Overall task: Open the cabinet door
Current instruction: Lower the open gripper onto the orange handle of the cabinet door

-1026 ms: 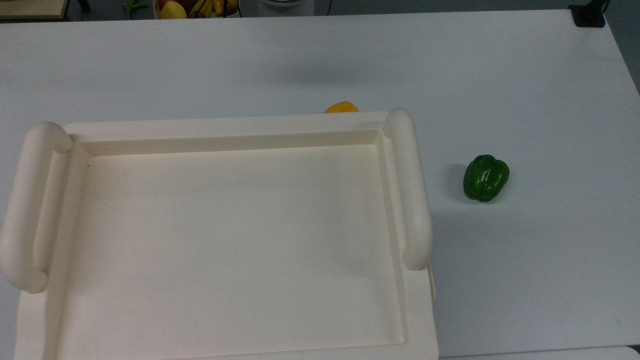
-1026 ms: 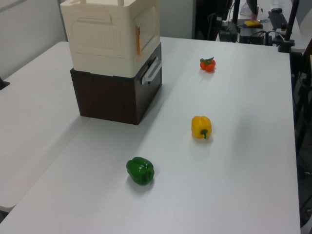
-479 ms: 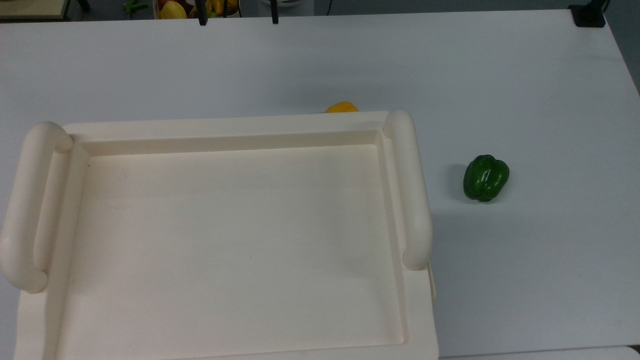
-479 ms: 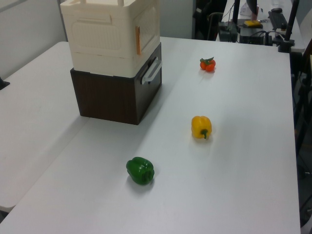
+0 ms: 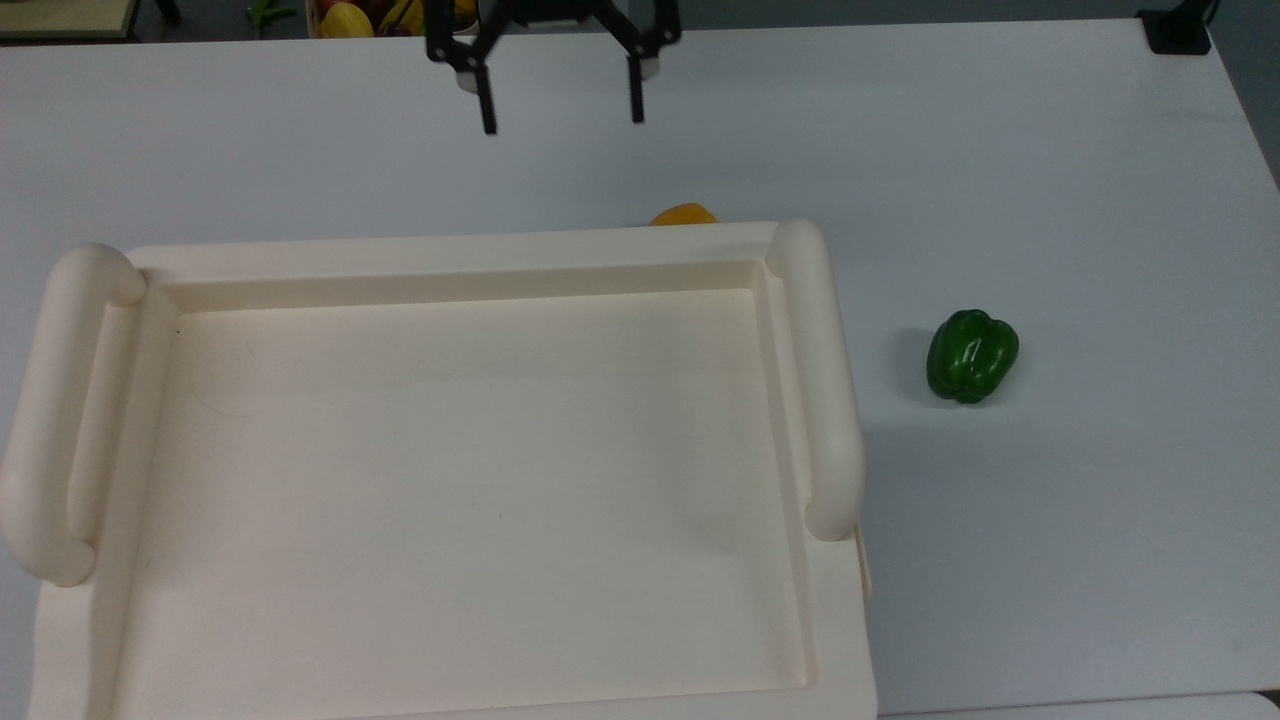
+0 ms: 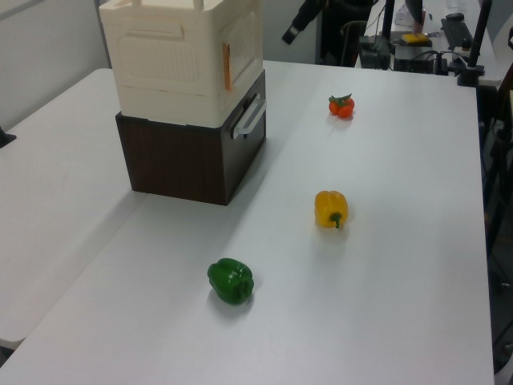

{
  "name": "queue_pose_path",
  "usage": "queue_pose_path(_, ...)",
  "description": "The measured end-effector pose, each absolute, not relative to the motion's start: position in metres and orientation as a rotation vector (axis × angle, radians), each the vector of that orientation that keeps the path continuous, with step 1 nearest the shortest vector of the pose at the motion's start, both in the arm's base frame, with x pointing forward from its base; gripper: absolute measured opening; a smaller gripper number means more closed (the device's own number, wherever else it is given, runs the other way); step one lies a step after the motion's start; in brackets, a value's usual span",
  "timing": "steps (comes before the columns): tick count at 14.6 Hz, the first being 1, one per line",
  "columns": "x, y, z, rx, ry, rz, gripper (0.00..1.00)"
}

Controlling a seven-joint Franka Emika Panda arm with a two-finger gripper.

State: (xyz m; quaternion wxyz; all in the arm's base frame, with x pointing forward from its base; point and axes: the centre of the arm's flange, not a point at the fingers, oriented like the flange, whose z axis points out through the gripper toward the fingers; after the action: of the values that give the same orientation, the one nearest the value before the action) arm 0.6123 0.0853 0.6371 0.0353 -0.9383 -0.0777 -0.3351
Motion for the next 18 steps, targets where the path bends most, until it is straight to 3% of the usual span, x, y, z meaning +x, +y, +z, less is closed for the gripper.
queue_pose_path(11, 0.649, 0.132, 0.596, -2.662, -0.196, -1.357, 0.97)
queue_pose_path(12, 0.65, 0.136, 0.594, -2.653, -0.202, -1.369, 0.88)
queue_pose_path(18, 0.657, 0.147, 0.58, -2.66, -0.263, -1.392, 0.74)
